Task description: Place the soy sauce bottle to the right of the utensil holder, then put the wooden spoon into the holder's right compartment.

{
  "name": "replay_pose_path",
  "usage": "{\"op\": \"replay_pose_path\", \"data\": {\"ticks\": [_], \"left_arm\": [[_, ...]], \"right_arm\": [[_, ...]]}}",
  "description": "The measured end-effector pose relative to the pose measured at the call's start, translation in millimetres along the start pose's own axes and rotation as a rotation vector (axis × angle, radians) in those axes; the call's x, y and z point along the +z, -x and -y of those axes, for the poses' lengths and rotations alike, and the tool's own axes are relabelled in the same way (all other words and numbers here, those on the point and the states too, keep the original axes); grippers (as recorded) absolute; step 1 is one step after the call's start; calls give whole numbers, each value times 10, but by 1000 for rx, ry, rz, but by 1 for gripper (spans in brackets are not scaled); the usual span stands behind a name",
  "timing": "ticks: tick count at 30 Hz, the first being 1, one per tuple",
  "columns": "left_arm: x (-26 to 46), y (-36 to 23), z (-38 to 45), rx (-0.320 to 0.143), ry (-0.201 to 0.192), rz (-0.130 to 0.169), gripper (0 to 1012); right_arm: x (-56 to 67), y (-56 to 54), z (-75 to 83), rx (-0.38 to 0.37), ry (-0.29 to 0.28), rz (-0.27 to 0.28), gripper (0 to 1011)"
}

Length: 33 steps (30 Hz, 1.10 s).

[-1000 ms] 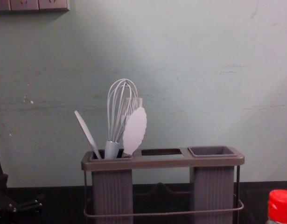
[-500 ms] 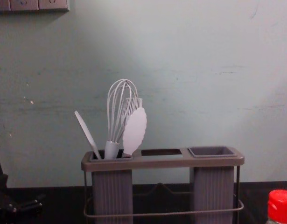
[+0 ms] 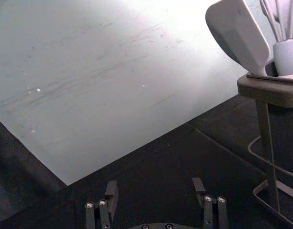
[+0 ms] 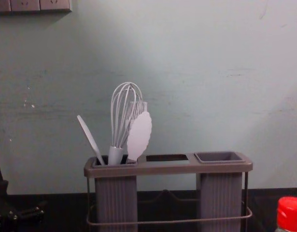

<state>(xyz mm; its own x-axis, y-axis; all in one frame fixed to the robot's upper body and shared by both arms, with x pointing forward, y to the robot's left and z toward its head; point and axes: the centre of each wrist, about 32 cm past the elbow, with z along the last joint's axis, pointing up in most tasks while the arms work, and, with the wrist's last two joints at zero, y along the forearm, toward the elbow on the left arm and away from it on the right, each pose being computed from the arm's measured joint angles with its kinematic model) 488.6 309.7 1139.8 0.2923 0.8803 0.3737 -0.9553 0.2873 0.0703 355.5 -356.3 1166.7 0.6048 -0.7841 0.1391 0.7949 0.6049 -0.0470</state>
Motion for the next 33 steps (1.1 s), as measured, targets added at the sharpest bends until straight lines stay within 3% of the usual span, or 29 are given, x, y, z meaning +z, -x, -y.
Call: {"op": "replay_pose_path", "data": {"ticks": [6,13,26,33], "left_arm": [[0,0,0,0,0,0,1011],[0,0,0,0,0,0,1011],[0,0,0,0,0,0,1011],[0,0,0,0,0,0,1011]], "right_arm": [[-4,87,-82,57,-19,-22,1003],[-20,159,-286,103,-41,-42,1003],[-37,196,-677,131,-80,-71,1003],[-41,184,-787,126,-84,-78,1003]]}}
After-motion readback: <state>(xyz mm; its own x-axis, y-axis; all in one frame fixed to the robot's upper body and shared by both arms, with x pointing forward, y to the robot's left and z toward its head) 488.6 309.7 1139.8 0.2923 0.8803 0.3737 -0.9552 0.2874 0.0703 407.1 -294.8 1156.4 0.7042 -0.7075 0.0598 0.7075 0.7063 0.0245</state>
